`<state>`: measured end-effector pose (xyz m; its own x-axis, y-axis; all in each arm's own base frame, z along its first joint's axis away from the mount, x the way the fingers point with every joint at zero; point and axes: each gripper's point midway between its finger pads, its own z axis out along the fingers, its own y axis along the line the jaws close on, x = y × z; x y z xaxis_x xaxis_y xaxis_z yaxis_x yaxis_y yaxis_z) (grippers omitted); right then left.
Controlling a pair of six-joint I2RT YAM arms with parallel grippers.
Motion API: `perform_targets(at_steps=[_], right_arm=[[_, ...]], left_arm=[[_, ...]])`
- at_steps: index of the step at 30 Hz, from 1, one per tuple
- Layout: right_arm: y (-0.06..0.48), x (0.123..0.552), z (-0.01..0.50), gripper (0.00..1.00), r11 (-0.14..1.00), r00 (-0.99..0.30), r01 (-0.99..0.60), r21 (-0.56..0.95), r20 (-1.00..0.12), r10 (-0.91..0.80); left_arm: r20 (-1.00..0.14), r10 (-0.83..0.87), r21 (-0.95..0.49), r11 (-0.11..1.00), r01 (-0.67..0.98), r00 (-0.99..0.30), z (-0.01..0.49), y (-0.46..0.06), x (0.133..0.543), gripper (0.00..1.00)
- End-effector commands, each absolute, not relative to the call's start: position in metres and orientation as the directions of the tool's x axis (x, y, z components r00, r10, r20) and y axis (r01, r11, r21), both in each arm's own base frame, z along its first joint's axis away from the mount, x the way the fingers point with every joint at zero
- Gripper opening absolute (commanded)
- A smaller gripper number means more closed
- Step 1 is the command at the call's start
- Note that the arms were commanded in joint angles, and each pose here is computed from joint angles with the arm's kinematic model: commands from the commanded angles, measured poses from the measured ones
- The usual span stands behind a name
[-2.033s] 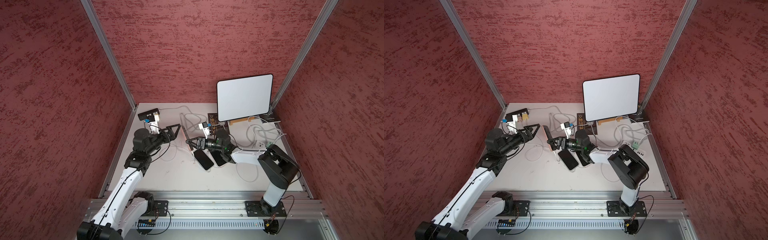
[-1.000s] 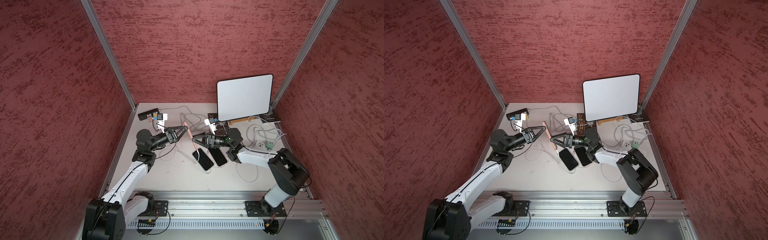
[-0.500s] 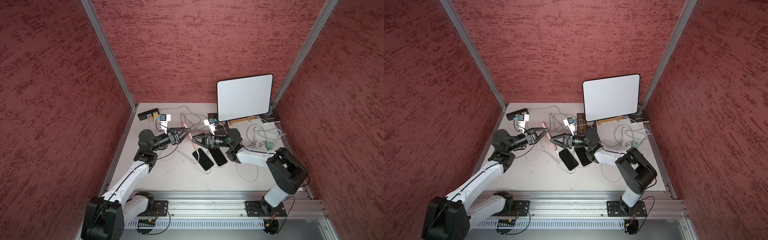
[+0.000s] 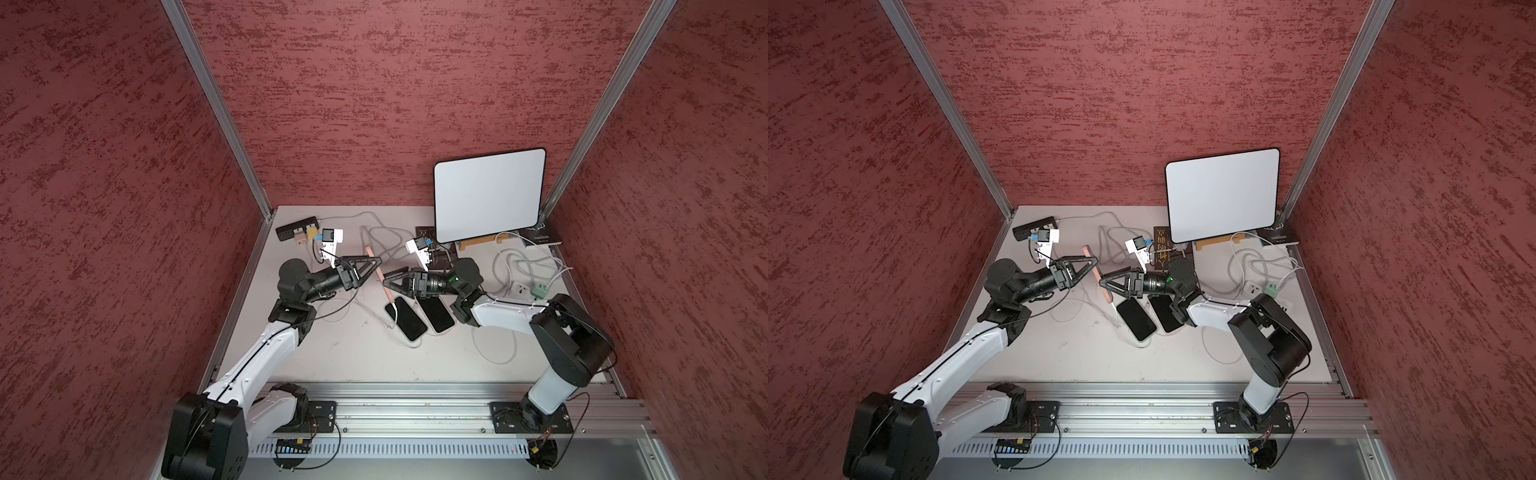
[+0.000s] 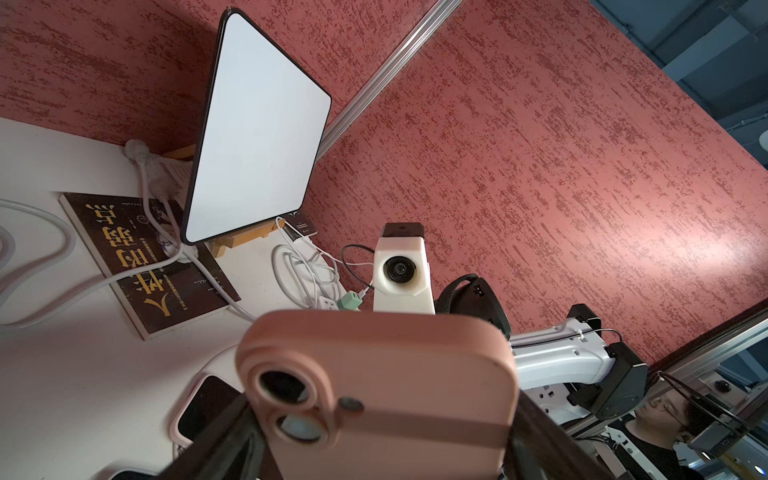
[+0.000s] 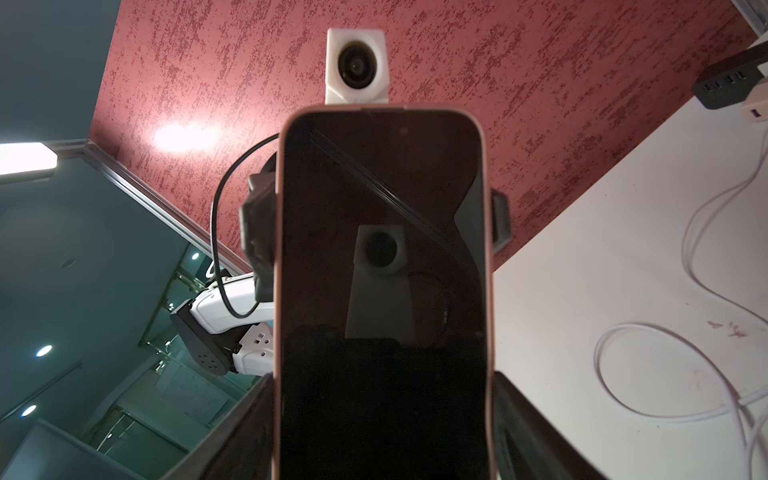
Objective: Unplug the charging cable from the phone
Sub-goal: Pick up the phone at the center of the board.
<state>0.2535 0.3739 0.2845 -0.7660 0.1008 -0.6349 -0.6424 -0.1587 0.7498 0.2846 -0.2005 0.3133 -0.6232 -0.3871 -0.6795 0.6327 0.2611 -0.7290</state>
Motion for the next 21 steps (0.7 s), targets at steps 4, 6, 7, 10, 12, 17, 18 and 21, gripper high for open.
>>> perform_targets(at_steps=[4,6,7,10,12,17,18,21], right_arm=[[0.378,0.251,0.301,0.13,-0.201,-0.733,-0.678,0.707,-0.670,0.115],[0.378,0.251,0.301,0.18,-0.199,-0.731,-0.680,0.706,-0.673,0.110],[0.379,0.251,0.299,0.22,-0.198,-0.732,-0.679,0.707,-0.674,0.101],[0.379,0.247,0.297,0.49,-0.188,-0.723,-0.686,0.703,-0.687,0.069],[0.379,0.245,0.295,0.65,-0.180,-0.716,-0.691,0.700,-0.697,0.042],[0.376,0.238,0.288,0.94,-0.182,-0.698,-0.701,0.690,-0.716,-0.024],[0.375,0.236,0.287,0.98,-0.183,-0.692,-0.705,0.685,-0.721,-0.034],[0.373,0.235,0.278,0.99,-0.159,-0.681,-0.715,0.681,-0.730,-0.063]], left_arm=[[-0.725,-0.371,-0.679,0.246,0.692,-0.580,0.328,-0.205,0.279,0.63],[-0.727,-0.371,-0.677,0.246,0.693,-0.578,0.329,-0.204,0.278,0.55],[-0.728,-0.372,-0.675,0.247,0.695,-0.576,0.329,-0.204,0.278,0.51],[-0.734,-0.373,-0.669,0.250,0.700,-0.568,0.331,-0.203,0.278,0.41],[-0.734,-0.378,-0.667,0.252,0.701,-0.563,0.332,-0.201,0.279,0.36],[-0.743,-0.388,-0.654,0.248,0.715,-0.545,0.339,-0.198,0.279,0.24],[-0.749,-0.387,-0.647,0.248,0.721,-0.538,0.340,-0.198,0.279,0.23],[-0.766,-0.386,-0.624,0.257,0.738,-0.514,0.344,-0.197,0.278,0.22]])
